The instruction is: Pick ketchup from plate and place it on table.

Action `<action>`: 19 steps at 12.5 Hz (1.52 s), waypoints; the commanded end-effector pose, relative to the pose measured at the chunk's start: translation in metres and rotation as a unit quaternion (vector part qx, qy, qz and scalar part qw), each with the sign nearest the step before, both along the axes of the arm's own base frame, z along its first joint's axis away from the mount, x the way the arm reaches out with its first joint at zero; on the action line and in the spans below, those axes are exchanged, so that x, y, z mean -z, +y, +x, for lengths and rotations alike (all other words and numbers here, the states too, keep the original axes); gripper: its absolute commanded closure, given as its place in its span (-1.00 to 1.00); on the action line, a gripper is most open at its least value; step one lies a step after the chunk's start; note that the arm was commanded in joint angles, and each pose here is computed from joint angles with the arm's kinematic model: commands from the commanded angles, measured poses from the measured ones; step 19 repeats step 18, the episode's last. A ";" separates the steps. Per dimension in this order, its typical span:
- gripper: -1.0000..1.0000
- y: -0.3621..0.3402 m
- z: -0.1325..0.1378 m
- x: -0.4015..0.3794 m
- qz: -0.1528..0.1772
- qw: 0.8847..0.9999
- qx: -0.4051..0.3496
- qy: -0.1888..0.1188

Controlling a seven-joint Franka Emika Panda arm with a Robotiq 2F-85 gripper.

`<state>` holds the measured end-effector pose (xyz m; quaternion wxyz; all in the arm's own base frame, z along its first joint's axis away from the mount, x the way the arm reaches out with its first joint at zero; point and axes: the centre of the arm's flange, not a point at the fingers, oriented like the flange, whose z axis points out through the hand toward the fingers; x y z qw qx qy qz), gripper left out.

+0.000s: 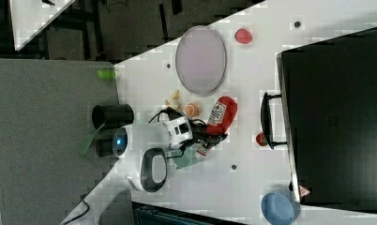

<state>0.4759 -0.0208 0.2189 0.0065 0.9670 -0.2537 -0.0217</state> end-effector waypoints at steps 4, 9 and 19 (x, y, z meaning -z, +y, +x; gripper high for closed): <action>-1.00 0.002 0.009 -0.009 0.001 0.999 0.034 -0.032; -1.00 -0.002 0.037 -0.107 -0.005 0.993 0.059 -0.098; -1.00 -0.004 0.062 -0.305 -0.015 0.987 0.156 -0.045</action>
